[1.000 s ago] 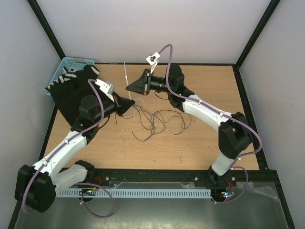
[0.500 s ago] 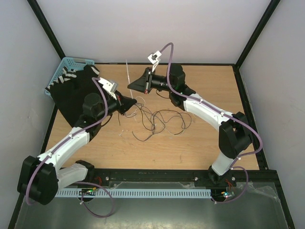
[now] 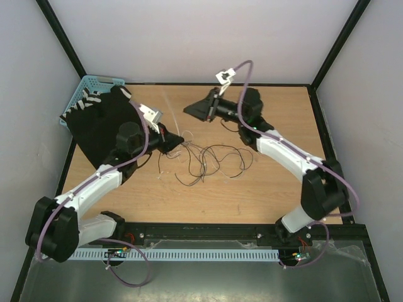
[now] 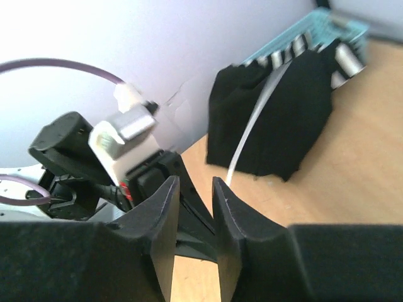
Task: Zip-tie the wires
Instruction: Adjust the ribbon, then place the cable at the center of the board.
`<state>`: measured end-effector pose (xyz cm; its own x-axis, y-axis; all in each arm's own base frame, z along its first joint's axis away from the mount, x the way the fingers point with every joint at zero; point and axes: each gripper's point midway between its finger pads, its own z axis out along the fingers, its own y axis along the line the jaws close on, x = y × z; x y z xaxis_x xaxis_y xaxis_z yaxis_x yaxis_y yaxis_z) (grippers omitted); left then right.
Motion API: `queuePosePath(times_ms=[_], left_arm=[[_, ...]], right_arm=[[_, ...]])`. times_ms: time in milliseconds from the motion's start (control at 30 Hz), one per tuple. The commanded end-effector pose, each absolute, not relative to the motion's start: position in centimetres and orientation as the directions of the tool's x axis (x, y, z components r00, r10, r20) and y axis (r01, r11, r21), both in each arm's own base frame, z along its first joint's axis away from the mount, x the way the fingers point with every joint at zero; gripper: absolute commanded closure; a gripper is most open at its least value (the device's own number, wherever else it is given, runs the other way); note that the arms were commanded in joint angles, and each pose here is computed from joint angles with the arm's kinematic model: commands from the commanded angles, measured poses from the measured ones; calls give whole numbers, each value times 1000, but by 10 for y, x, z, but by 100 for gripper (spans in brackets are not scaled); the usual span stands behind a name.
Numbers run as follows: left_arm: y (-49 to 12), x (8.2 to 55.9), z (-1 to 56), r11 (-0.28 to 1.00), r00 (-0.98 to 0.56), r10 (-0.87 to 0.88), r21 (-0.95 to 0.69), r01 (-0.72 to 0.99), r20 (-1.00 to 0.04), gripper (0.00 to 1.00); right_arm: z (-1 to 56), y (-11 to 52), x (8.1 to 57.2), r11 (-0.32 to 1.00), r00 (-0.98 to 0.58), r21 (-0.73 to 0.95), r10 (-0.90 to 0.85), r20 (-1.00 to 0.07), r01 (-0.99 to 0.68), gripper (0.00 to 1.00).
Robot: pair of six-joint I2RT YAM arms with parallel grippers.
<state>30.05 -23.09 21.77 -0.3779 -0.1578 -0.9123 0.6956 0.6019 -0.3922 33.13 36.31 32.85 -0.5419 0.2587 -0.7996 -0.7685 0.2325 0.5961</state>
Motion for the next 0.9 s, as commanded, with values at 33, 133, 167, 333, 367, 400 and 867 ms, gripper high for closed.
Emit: queuePosePath(times_ms=[33, 133, 167, 333, 367, 400, 867], left_arm=[[-246, 293, 190, 583, -483, -92, -441, 683, -871, 100], [-262, 295, 190, 574, -482, -68, -430, 697, -874, 100], [-268, 296, 191, 571, -477, -61, -423, 703, -877, 100], [-314, 306, 203, 542, -456, -25, -396, 742, -890, 100], [-326, 309, 206, 530, -453, -21, -394, 751, -891, 100], [-337, 313, 214, 514, -442, -20, -388, 765, -897, 100], [-454, 400, 340, 404, -300, -73, -303, 863, -951, 100]], right_arm=[[388, 302, 321, 287, -306, 443, 416, -857, -849, 54], [380, 263, 320, 365, -264, 440, 441, -858, -820, 46], [377, 249, 321, 397, -248, 440, 449, -858, -806, 44], [357, 175, 323, 581, -177, 443, 456, -872, -683, 42], [349, 161, 324, 617, -169, 448, 457, -873, -647, 41], [344, 147, 325, 653, -151, 446, 458, -876, -612, 41], [305, 65, 341, 930, -116, 284, 263, -958, -234, 28]])
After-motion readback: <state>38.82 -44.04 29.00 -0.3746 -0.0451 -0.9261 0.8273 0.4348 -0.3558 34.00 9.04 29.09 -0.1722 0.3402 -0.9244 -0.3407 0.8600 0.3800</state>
